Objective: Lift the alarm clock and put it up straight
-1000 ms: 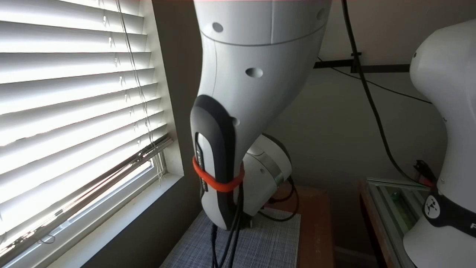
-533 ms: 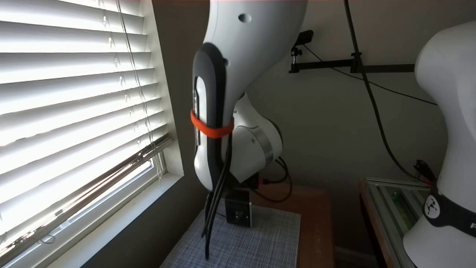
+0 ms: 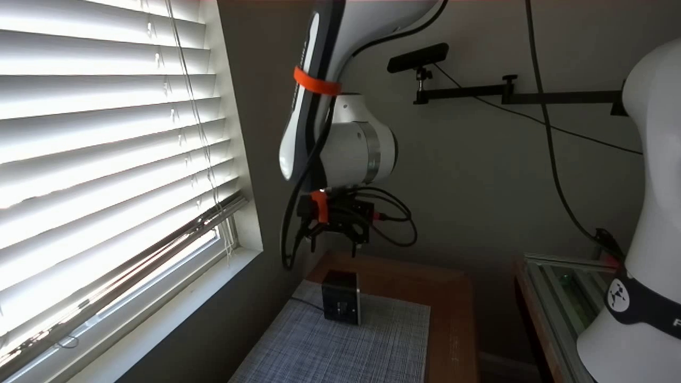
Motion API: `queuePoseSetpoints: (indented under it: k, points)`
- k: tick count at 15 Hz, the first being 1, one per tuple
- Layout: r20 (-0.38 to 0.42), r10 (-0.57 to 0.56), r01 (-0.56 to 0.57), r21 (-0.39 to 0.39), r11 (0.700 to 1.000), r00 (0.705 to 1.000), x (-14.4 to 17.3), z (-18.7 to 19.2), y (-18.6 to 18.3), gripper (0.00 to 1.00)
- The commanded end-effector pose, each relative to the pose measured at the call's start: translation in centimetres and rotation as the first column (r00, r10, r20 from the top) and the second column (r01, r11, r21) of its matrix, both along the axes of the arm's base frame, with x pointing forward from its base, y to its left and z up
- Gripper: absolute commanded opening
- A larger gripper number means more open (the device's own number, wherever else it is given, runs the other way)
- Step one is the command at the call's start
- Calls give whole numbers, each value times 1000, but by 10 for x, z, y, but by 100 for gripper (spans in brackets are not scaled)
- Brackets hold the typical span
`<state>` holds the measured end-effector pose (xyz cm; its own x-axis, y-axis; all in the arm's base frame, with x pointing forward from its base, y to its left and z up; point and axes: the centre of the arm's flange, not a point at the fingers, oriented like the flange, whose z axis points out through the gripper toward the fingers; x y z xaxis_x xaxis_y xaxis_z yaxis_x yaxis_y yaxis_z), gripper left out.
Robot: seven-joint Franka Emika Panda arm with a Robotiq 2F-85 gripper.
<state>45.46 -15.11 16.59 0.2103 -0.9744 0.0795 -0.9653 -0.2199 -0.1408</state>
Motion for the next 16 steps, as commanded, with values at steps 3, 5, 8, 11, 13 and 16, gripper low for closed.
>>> queuePoseSetpoints:
  k: [3, 5, 8, 11, 13, 16]
  points:
    - [-81, 73, -50, 258, 965, 994, 0, -19, -26, 100]
    - [-104, 95, -57, 322, 945, 990, -2, -24, -30, 100]
    - [-135, 105, -44, 393, 919, 985, -6, -30, -39, 100]
    - [-153, 92, -15, 440, 898, 984, -8, -41, -50, 100]
    - [-152, 93, -9, 479, 878, 984, -9, -46, -58, 100]
    - [-138, 89, -3, 524, 852, 986, -9, -50, -68, 100]
